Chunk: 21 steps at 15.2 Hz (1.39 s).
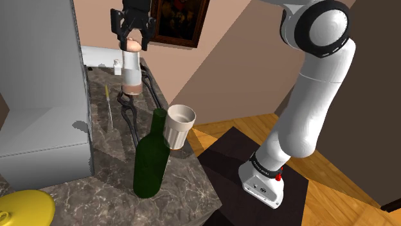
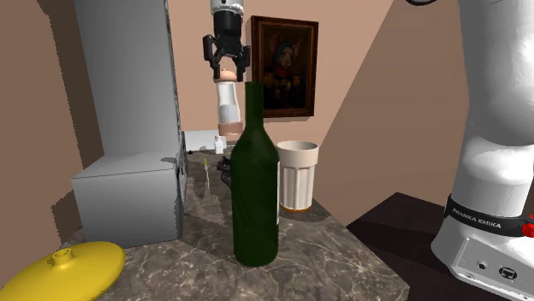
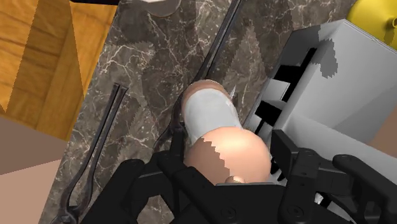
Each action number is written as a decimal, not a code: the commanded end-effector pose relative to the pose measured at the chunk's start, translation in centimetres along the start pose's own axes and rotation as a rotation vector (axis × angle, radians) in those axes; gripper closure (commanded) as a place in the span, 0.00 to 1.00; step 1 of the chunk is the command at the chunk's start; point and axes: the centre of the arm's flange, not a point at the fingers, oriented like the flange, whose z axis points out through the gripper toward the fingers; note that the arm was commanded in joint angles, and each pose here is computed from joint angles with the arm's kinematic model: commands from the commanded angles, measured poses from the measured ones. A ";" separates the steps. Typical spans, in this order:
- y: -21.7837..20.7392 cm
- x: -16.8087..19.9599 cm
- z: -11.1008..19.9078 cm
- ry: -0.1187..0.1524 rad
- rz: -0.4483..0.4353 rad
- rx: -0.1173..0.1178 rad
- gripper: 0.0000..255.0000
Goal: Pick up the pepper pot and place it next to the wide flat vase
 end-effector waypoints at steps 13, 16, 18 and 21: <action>-15.1 -10.1 -2.6 0.000 0.001 0.000 1.00; -18.4 -12.3 -3.1 0.000 0.001 0.000 1.00; -20.5 -13.7 -3.5 0.000 0.001 0.000 1.00; -23.8 -15.9 -4.1 0.000 0.001 0.000 1.00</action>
